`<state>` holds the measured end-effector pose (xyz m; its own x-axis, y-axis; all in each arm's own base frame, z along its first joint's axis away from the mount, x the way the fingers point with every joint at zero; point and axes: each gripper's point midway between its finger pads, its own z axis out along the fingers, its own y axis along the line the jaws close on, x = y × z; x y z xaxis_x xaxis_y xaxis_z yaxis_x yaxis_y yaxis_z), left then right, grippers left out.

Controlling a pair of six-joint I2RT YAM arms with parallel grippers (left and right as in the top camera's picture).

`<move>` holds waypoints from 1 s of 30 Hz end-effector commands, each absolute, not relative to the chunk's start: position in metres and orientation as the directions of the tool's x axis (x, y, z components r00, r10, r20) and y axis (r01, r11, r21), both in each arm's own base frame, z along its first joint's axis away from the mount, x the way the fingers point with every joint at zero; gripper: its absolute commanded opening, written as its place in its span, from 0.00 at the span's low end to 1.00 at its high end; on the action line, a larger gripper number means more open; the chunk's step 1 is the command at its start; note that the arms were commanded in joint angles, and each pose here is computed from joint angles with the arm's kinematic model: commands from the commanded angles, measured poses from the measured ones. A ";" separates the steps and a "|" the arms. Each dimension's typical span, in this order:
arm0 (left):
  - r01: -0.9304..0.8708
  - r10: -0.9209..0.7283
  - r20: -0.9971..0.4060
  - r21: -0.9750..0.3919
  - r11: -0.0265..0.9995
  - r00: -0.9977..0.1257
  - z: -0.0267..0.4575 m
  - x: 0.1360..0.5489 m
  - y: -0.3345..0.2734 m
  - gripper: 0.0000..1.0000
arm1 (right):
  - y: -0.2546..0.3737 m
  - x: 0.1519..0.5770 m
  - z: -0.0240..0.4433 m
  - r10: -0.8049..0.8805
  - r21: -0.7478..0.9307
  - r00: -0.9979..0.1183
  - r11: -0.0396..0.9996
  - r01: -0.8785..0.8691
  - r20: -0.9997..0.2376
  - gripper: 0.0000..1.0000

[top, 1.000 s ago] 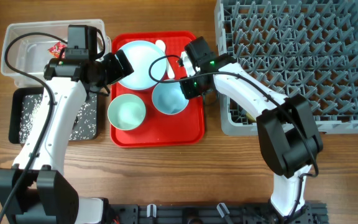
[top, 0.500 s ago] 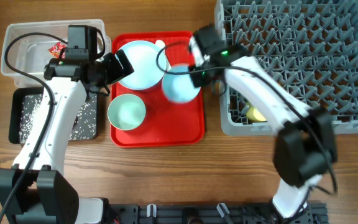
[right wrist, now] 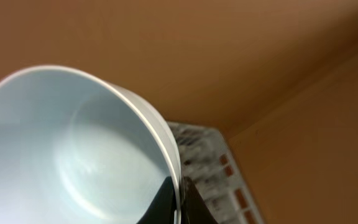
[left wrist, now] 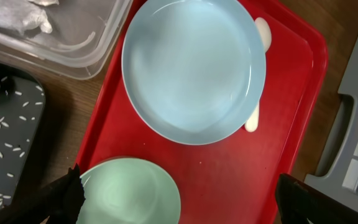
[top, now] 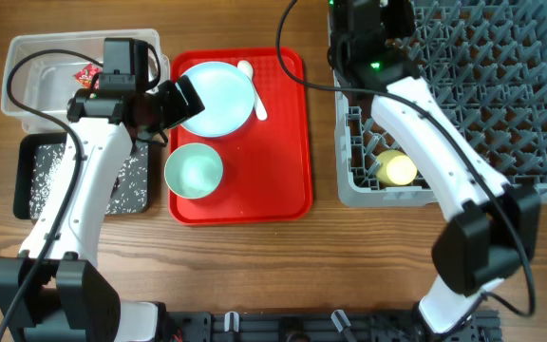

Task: Sort waste into correct bins and load items into the dishwasher rack
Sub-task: 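Carry the blue bowl with the right gripper and set it in the rack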

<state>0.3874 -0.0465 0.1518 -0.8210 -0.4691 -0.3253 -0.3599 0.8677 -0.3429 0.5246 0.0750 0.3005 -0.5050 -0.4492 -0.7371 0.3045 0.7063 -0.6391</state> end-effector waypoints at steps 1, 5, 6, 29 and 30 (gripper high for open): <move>-0.361 -0.472 -0.341 -0.341 0.868 -0.813 0.156 0.391 -0.044 1.00 | 0.065 0.534 0.285 -0.588 -0.824 -0.607 0.523 0.219 -0.535 0.05; -0.360 -0.471 -0.341 -0.341 0.868 -0.813 0.156 0.391 -0.044 1.00 | 0.058 0.541 0.251 -0.620 -0.901 -0.684 0.413 0.134 -0.386 0.04; -0.361 -0.472 -0.341 -0.341 0.868 -0.813 0.156 0.391 -0.044 1.00 | 0.058 0.543 0.243 -0.627 -0.913 -0.695 0.392 0.110 -0.353 0.04; -0.360 -0.471 -0.341 -0.341 0.868 -0.814 0.156 0.391 -0.044 1.00 | 0.062 0.557 0.189 -0.643 -0.935 -0.715 0.352 0.042 -0.274 0.04; -0.360 -0.471 -0.341 -0.341 0.868 -0.814 0.156 0.391 -0.044 1.00 | 0.062 0.556 0.185 -0.645 -0.936 -0.716 0.351 0.033 -0.267 0.04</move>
<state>0.3876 -0.0465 0.1519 -0.8208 -0.4691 -0.3259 -0.3597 0.8677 -0.3432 0.5558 0.0572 0.2086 -0.7131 -0.6302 -0.3070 0.0819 0.3600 -0.9293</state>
